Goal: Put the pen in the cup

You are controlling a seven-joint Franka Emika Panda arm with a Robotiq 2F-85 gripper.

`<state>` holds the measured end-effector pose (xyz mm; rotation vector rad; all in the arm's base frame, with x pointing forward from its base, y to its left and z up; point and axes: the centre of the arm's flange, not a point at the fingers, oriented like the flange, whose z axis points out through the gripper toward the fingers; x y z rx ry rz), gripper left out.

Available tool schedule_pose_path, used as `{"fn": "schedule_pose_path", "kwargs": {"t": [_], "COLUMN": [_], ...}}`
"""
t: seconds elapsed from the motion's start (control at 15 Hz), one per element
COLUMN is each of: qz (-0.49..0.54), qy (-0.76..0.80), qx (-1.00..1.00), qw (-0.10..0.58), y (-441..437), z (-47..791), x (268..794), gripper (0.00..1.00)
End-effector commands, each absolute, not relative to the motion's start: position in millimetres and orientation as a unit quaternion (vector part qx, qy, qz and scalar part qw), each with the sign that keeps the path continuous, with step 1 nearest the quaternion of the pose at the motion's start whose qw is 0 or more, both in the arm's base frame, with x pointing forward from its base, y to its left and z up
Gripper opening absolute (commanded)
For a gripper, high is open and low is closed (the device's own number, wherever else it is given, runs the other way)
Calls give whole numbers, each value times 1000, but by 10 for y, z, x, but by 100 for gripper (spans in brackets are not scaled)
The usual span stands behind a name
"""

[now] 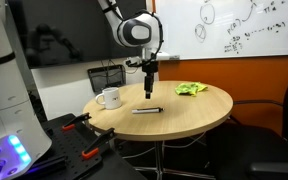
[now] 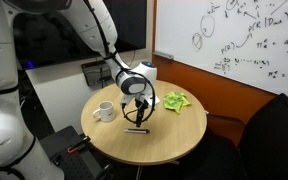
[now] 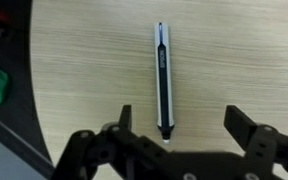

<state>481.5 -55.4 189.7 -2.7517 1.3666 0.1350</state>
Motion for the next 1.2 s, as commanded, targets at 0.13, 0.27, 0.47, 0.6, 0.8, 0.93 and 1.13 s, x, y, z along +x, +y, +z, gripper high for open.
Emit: {"fn": "schedule_pose_path", "kwargs": {"t": [0.13, 0.27, 0.47, 0.6, 0.8, 0.93, 1.13], "qz": [47, 52, 49, 40, 39, 41, 61], "qy": [418, 411, 414, 413, 416, 424, 457], "qx": [-907, -910, -909, -909, -908, -905, -887], "qw": [33, 29, 25, 24, 19, 11, -6], "y": [-585, -565, -586, -602, -624, -625, -601], "z": [1492, 1360, 1211, 1178, 1136, 1131, 1180], "x": [4746, 4739, 4785, 4841, 4910, 4942, 4954], "gripper": [99, 86, 53, 38, 14, 1, 6]}}
